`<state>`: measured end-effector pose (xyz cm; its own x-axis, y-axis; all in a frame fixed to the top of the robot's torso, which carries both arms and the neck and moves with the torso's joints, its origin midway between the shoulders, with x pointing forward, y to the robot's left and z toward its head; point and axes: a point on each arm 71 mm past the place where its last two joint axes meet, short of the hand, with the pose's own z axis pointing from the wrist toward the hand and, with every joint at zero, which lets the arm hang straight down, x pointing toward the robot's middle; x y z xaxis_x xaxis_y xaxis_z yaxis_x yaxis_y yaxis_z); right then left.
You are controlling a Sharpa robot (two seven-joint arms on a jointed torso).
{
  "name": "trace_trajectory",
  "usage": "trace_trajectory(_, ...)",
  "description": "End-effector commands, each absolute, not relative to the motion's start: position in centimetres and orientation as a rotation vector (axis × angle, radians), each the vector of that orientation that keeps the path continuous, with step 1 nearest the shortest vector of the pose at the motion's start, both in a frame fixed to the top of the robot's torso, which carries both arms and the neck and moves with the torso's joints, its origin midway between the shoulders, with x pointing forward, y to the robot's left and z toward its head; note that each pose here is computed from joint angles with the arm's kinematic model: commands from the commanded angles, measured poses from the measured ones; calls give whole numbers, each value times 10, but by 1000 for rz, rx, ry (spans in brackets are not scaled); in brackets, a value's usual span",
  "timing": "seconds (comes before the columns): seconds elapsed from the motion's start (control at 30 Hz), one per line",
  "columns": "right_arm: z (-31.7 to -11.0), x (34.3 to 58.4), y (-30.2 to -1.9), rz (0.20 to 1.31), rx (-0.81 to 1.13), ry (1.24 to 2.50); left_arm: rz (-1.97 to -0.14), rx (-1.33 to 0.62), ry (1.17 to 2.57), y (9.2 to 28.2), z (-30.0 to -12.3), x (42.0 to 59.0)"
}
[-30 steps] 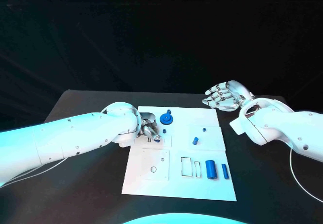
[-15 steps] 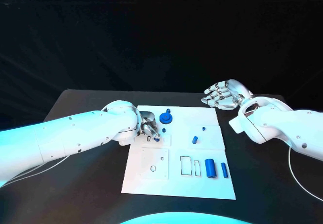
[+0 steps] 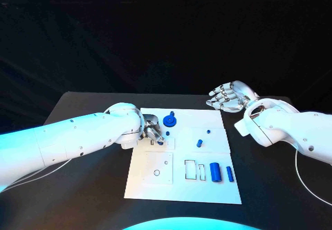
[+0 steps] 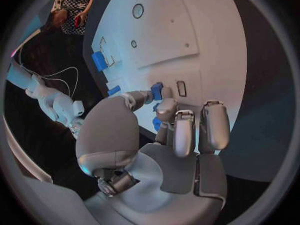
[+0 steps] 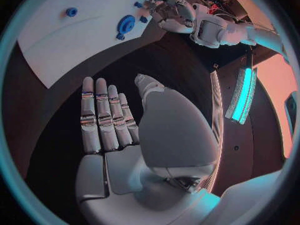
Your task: Assemble the parts on the task board
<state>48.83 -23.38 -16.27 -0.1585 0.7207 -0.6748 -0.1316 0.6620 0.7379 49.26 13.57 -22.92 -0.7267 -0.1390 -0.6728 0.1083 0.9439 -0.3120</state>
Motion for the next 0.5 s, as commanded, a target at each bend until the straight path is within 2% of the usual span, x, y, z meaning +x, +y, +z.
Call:
trace_trajectory(0.03, -163, 488, -232, 812, 481, 1564, -440, 0, 2393, 131, -235, 487)
trace_trajectory(0.5, -163, 488, -233, 812, 481, 1565, -443, -11, 2390, 132, -235, 489)
